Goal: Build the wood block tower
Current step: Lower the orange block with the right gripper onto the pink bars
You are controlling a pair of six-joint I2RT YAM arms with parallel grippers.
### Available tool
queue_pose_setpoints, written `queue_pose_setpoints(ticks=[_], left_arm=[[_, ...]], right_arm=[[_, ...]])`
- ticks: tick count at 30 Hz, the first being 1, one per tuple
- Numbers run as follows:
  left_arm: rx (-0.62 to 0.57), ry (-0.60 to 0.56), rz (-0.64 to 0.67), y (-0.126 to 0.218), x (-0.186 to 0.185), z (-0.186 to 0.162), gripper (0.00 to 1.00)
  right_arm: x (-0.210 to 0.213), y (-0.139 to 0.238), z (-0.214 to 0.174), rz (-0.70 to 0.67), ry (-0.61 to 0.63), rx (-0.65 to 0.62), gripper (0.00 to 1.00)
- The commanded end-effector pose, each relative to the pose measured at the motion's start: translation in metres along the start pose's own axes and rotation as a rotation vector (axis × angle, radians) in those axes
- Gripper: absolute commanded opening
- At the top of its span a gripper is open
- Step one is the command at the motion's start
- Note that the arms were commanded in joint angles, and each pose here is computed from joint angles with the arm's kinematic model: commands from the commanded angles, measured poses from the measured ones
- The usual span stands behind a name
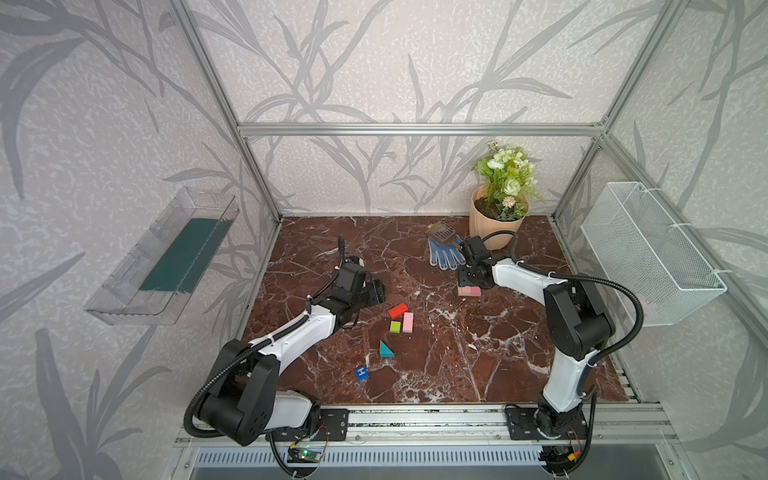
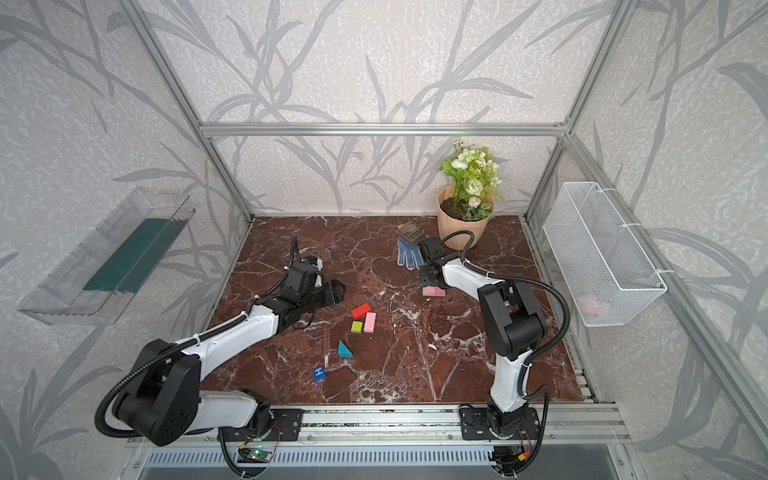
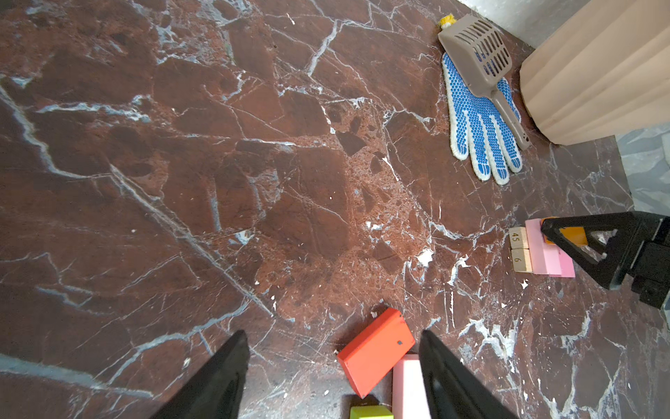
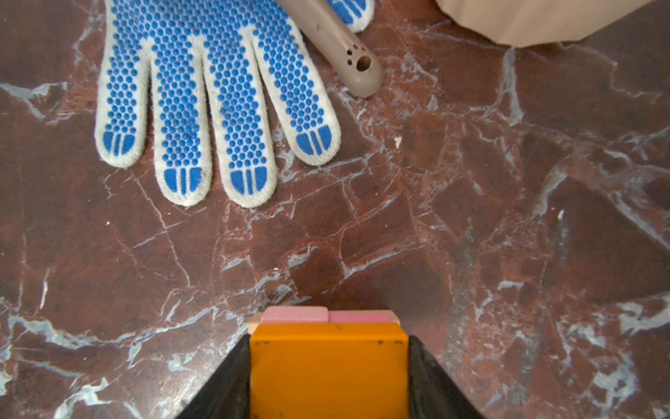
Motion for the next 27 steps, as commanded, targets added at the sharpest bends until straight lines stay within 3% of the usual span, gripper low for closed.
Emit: queue_pose_setpoints(ticks=[1,12,27], left_arm=[[-0.017,-0.010,-0.012,0.0006,-0.0076,0.0093,0.75],[-0.015,-0.009,-0.011,0.0002,-0.0074,0.0089,0.75],[-0.014,-0.012,-0.009,-0.0007,-0.0074,0.0091,0.76]], right_arm=[[-0.0041,0.0010,0.0013,-0.019,-0.006,-0.006,0.66],[-0.0037,0.0020,0.0023,-0.012,-0.006,-0.012,0.73],[-0.0017,0.0028,0.0002,0.005,0.000,-0.013,0.63]])
Point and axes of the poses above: each gripper's point midway between its finger pads, its own y axis back along the fingers, its own x axis along the line the jaws close on, z = x × y, the point moved 3 cm from there along y, back along the fingers, and after that the axes turned 1 degree about -y, right-handed, at the moved point
